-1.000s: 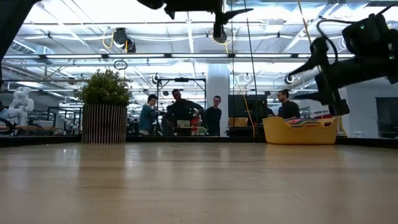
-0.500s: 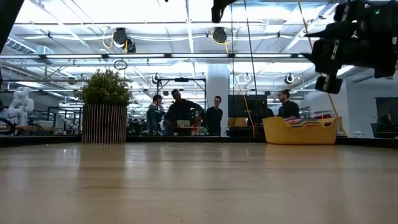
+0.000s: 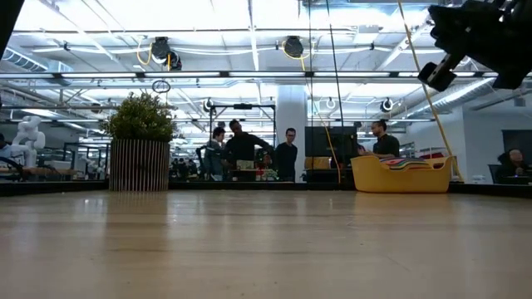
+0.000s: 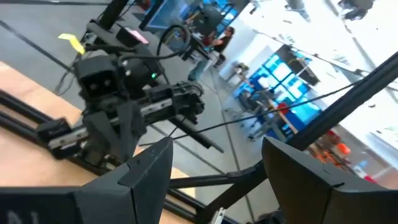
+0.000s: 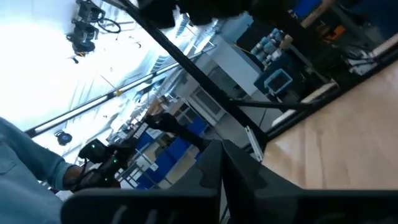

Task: Nest measuring cups in basket
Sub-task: Return to Home Position

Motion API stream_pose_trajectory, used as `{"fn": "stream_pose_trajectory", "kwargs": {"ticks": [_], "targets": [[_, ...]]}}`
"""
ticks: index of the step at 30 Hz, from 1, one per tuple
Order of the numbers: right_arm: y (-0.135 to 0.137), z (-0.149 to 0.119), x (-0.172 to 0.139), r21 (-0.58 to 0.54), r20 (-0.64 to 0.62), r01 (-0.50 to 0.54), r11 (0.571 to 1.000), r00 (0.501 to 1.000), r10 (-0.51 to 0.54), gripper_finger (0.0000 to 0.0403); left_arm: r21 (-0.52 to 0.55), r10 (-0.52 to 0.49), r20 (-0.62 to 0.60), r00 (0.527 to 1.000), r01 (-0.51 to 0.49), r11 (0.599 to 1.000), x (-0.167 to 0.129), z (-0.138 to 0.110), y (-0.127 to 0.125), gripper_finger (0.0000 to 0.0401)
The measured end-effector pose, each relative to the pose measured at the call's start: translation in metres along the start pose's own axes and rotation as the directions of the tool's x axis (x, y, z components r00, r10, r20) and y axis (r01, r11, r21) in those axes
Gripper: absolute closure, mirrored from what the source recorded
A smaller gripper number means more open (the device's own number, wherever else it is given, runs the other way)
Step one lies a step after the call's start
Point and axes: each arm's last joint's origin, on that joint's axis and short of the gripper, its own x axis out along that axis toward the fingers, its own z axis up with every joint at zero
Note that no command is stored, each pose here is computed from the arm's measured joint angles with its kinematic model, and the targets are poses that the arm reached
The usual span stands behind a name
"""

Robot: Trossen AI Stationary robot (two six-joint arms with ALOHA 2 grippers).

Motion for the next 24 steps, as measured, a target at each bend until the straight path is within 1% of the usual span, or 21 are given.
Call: {"fn": "stream_pose_trajectory", "kwargs": {"ticks": [4, 8, 10, 13, 16, 19, 22, 24], "targets": [[0.005, 0.0, -0.001, -0.013, 0.032, -0.011, 1.0, 0.999, 0.011, 0.0402, 0.039, 0.028, -0.025, 0.999, -0.027, 0.999, 0.004, -0.018, -0.015, 0.0153], [0.02, 0.009, 0.001, -0.08, 0.041, -0.042, 0.996, 0.998, 0.045, 0.0403, 0.097, 0.02, -0.032, 0.999, -0.017, 0.995, 0.006, -0.029, -0.029, 0.0153], [0.031, 0.016, 0.003, -0.163, 0.041, -0.059, 0.985, 0.997, 0.066, 0.0403, 0.104, 0.025, -0.026, 0.999, -0.022, 0.994, 0.006, -0.033, -0.034, 0.0153], [0.05, 0.03, 0.007, -0.32, 0.042, -0.074, 0.945, 0.995, 0.092, 0.0403, 0.098, 0.031, -0.023, 0.999, -0.028, 0.995, 0.007, -0.037, -0.038, 0.0153], [0.066, 0.042, 0.011, -0.415, 0.042, -0.057, 0.908, 0.996, 0.082, 0.0403, 0.1, 0.027, -0.026, 0.999, -0.024, 0.995, 0.007, -0.04, -0.042, 0.0153], [0.074, 0.053, 0.014, -0.433, 0.068, 0.023, 0.901, 0.998, 0.007, 0.0403, 0.115, 0.022, -0.03, 0.999, -0.019, 0.993, 0.007, -0.042, -0.043, 0.0153], [0.078, 0.06, 0.015, -0.417, 0.143, 0.175, 0.892, 0.982, -0.126, 0.0403, 0.116, 0.017, -0.034, 0.999, -0.013, 0.993, 0.005, -0.04, -0.044, 0.0153], [0.082, 0.062, 0.016, -0.414, 0.188, 0.26, 0.872, 0.962, -0.198, 0.0403, 0.116, 0.019, -0.032, 0.999, -0.015, 0.993, 0.004, -0.038, -0.044, 0.0153]]}}
